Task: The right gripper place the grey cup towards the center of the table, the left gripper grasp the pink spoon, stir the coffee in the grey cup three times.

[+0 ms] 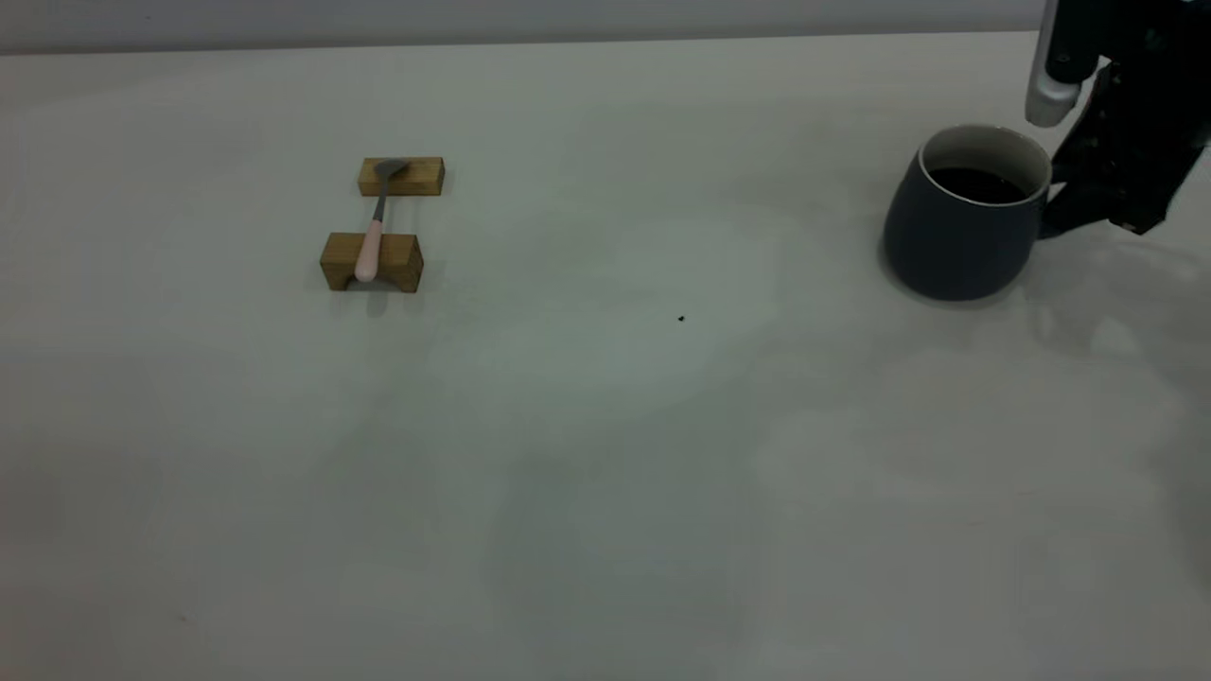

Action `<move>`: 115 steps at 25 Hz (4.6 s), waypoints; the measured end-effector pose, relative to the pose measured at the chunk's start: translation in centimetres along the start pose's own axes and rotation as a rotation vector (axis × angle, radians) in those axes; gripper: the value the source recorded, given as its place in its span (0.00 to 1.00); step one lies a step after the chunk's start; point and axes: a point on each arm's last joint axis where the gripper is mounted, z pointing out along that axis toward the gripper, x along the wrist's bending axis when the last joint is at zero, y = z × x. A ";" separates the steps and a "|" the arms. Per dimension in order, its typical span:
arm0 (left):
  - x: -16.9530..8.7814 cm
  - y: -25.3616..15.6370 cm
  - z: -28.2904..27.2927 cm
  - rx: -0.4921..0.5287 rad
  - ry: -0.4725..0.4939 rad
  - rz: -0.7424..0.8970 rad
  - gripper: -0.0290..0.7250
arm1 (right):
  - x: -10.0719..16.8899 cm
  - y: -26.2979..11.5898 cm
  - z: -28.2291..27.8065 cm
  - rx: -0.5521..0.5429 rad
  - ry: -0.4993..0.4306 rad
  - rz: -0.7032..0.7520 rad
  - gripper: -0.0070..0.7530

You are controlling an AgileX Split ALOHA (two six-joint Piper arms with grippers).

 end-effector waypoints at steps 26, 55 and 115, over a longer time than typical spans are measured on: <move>0.0 0.0 0.0 0.000 0.000 0.000 0.71 | 5.3 15.0 3.7 -0.223 0.101 -0.126 0.66; 0.0 0.0 0.0 0.000 0.000 0.001 0.71 | 2.3 19.5 -14.6 -0.105 0.374 0.701 0.66; 0.0 0.0 0.0 0.000 0.000 0.001 0.71 | 28.2 -3.2 -37.7 -0.360 -0.486 1.146 0.66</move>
